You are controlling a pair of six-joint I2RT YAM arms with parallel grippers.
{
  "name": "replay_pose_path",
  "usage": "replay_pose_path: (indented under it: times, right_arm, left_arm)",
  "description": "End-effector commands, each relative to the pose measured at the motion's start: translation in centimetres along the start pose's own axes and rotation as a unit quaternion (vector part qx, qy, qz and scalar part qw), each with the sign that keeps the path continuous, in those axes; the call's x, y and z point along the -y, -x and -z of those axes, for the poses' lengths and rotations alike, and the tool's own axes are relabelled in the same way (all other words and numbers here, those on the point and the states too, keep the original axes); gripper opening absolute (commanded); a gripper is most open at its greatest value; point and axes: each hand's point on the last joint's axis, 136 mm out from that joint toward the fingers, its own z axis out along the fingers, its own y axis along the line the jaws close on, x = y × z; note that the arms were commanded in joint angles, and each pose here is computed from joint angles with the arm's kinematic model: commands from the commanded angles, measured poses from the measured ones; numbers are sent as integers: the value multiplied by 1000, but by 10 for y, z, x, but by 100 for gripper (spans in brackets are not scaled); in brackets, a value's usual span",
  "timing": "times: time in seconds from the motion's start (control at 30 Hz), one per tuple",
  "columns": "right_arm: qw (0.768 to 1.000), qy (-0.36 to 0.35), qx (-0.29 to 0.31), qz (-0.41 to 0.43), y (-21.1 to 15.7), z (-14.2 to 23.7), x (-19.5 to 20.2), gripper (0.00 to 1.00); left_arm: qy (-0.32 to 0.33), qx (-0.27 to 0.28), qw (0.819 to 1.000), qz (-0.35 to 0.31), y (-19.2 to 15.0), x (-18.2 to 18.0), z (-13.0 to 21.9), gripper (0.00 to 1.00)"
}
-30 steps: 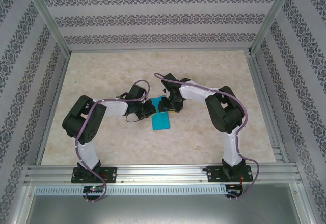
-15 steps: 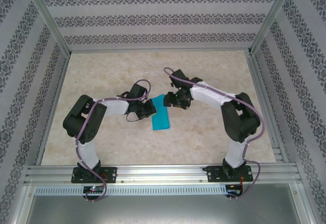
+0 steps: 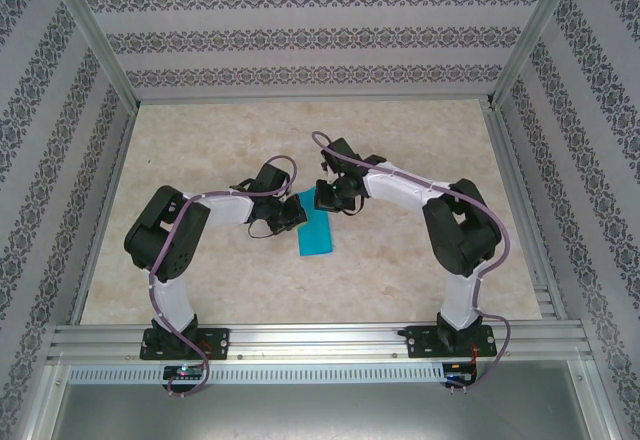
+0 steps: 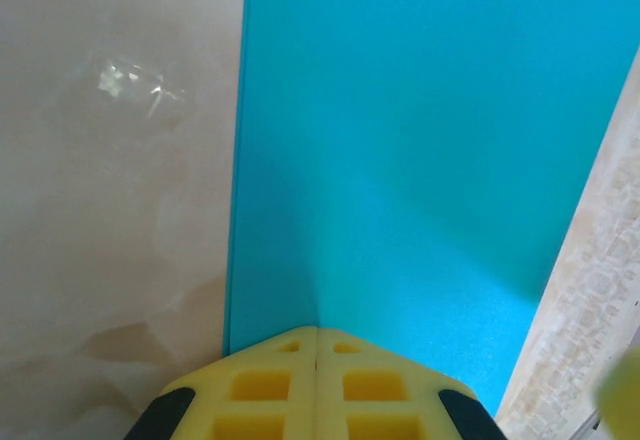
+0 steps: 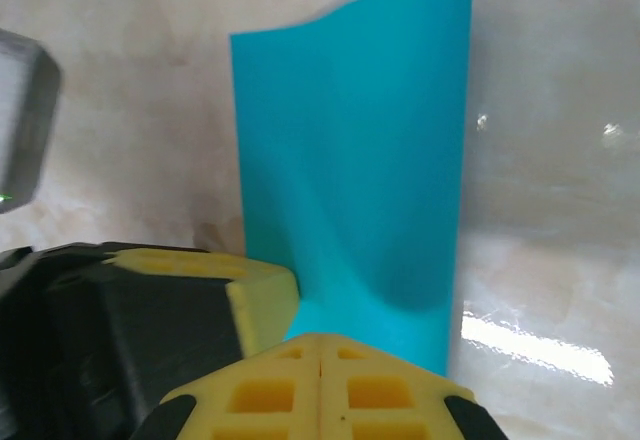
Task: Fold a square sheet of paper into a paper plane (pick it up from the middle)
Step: Fold the square sheet of paper in half at the center of the table.
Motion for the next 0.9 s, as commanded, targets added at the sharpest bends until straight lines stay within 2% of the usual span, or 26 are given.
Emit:
replay_pose_path:
  times: [0.0,0.33,0.53,0.87]
  right_arm:
    - [999,40,-5,7,4,-6,-21,2]
    - [999,19,-40,1,-10,-36,-1,0]
    - [998,26,-57,-9,-17,-45,15,0]
    - [998,-1,-50,-38,-27,-40,72,0]
  left_arm:
    - [96,-26,995,26,-18,-54,-13,0]
    - [106,-31,993,30,-20,-58,-13,0]
    - [134,-35,989,48,-24,-73,-15,0]
    - [162,-47,983,70,-35,-94,-17,0]
